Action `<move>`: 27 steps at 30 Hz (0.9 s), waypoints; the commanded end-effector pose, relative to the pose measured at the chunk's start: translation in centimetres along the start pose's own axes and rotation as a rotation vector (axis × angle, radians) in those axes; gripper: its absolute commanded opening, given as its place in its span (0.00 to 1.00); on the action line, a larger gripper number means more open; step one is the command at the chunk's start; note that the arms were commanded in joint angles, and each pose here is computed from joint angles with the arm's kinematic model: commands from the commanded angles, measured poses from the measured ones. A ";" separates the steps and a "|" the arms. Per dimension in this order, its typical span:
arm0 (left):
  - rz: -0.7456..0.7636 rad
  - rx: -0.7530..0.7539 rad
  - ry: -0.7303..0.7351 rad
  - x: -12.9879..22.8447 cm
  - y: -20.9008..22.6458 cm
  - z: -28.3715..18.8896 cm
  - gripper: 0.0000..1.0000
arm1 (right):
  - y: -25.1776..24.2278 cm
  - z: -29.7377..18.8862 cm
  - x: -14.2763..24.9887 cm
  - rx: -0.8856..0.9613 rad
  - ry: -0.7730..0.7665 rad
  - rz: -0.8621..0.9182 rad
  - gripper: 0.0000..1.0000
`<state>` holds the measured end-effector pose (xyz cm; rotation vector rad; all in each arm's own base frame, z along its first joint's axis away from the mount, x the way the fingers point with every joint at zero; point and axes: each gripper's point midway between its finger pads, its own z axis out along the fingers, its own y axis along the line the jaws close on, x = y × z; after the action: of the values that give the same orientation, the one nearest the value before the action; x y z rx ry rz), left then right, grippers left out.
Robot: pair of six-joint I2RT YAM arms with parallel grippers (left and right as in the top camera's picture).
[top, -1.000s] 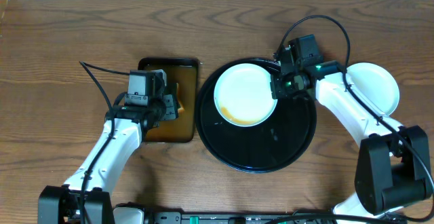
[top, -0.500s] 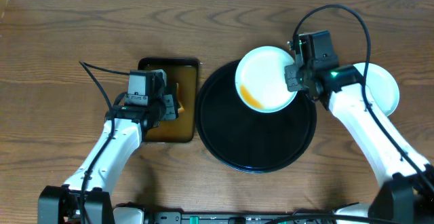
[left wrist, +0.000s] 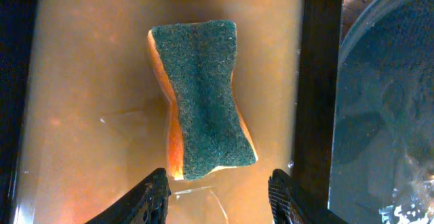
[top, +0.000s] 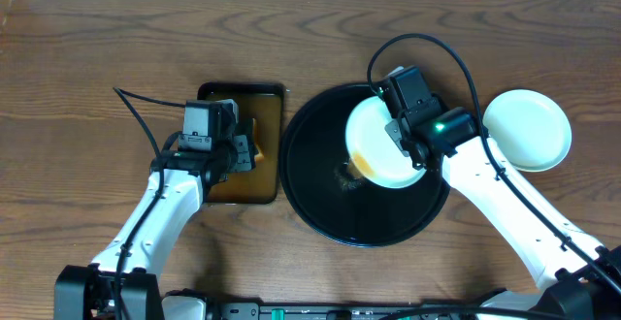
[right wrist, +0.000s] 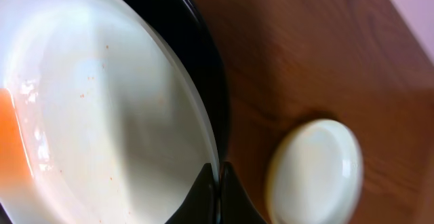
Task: Clean dirty plates on tray and stack at the side
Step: 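Lift the pale green plate off the round tray with the right gripper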
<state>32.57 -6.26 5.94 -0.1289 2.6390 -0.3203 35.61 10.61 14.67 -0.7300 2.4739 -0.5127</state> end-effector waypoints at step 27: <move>-0.011 -0.001 0.015 0.5 0.2 0.2 0.49 | -2.3 -0.7 -2.1 0.097 -0.092 0.120 0.01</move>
<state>32.58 -6.26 5.95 -0.1289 2.6386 -0.3203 37.44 10.56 16.10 -0.6226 2.3934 -0.5404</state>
